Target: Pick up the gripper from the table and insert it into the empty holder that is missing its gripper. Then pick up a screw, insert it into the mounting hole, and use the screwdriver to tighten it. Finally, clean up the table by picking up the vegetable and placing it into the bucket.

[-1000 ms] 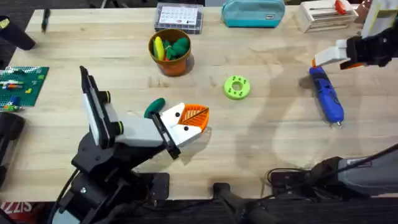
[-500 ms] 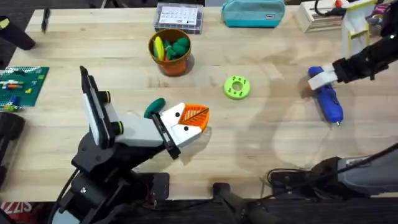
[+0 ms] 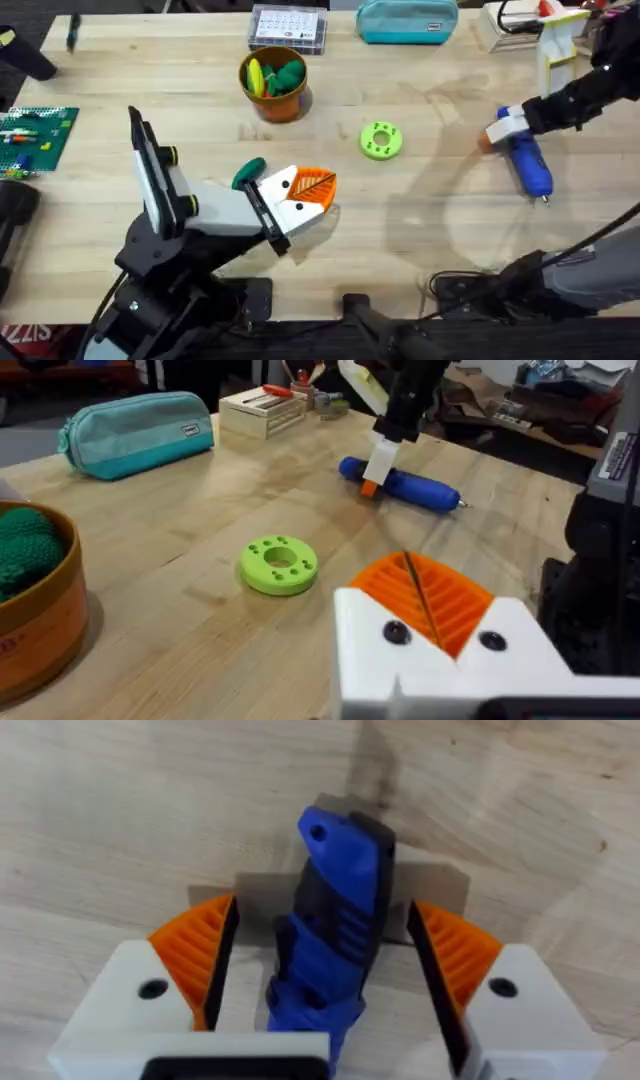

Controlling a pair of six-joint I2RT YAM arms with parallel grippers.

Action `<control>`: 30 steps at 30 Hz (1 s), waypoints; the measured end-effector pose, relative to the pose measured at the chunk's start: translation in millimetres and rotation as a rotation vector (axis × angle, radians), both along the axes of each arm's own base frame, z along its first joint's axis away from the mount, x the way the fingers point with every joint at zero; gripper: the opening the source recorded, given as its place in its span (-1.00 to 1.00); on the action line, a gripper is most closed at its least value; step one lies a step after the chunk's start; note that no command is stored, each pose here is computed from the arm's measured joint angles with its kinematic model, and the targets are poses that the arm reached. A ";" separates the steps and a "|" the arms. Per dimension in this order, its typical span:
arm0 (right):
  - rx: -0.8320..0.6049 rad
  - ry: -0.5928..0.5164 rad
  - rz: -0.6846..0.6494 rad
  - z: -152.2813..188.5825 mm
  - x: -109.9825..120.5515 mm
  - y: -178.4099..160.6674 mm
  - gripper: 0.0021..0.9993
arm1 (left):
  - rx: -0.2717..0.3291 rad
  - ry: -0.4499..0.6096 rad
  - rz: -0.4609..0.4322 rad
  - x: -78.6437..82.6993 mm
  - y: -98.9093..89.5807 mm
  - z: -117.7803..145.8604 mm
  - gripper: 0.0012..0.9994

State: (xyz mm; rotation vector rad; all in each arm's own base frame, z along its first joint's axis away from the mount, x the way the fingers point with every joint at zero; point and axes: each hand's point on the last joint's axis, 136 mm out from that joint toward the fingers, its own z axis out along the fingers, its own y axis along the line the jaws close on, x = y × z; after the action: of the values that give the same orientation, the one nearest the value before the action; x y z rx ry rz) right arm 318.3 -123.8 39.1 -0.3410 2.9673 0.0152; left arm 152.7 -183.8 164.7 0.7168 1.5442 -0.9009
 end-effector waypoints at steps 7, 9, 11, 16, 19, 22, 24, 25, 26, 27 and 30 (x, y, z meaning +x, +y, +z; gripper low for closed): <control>-0.003 -0.011 -0.009 -0.1 2.9 -1.2 0.80 | 0.000 0.000 0.000 0.0 0.0 0.0 -0.99; -0.002 -0.011 -0.010 -0.2 2.9 -1.1 0.65 | 0.000 0.000 0.000 0.0 0.0 0.0 -0.99; -0.001 -0.012 -0.010 -0.1 3.1 -0.9 0.52 | 0.000 0.000 0.000 0.0 0.0 -0.2 -0.99; 0.001 -0.009 -0.013 -0.2 2.4 -0.6 0.30 | 0.000 0.000 0.000 0.0 0.0 0.0 -0.99; 0.001 -0.008 -0.013 -0.2 2.3 -0.5 0.22 | 0.000 0.000 0.000 0.0 0.0 0.0 -0.99; 0.002 -0.009 -0.014 -0.2 2.4 -0.4 -0.06 | 0.000 0.000 0.000 0.0 0.0 0.0 -0.99; 0.001 -0.009 -0.013 -0.2 2.4 -0.4 -0.40 | 0.000 0.000 0.000 0.0 0.0 0.0 -0.99; 0.001 -0.009 -0.013 -0.3 2.4 -0.5 -0.60 | 0.000 0.000 0.000 0.0 0.0 0.0 -0.99; -0.002 -0.010 -0.012 -0.4 2.6 -1.1 -0.79 | 0.000 0.000 0.000 0.0 0.0 0.0 -0.99; -0.003 -0.009 -0.015 -0.6 2.4 -1.3 -0.92 | 0.000 0.000 0.000 0.0 0.0 0.0 -0.99; -0.001 -0.006 -0.017 -0.7 1.6 -0.9 -0.94 | 0.000 0.000 0.000 0.0 0.0 0.0 -0.99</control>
State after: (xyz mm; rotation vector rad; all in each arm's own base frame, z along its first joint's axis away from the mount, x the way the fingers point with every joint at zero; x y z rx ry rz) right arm 319.9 -124.6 38.4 -0.3160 2.9643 0.0108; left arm 152.7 -183.8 164.7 0.7168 1.5442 -0.9009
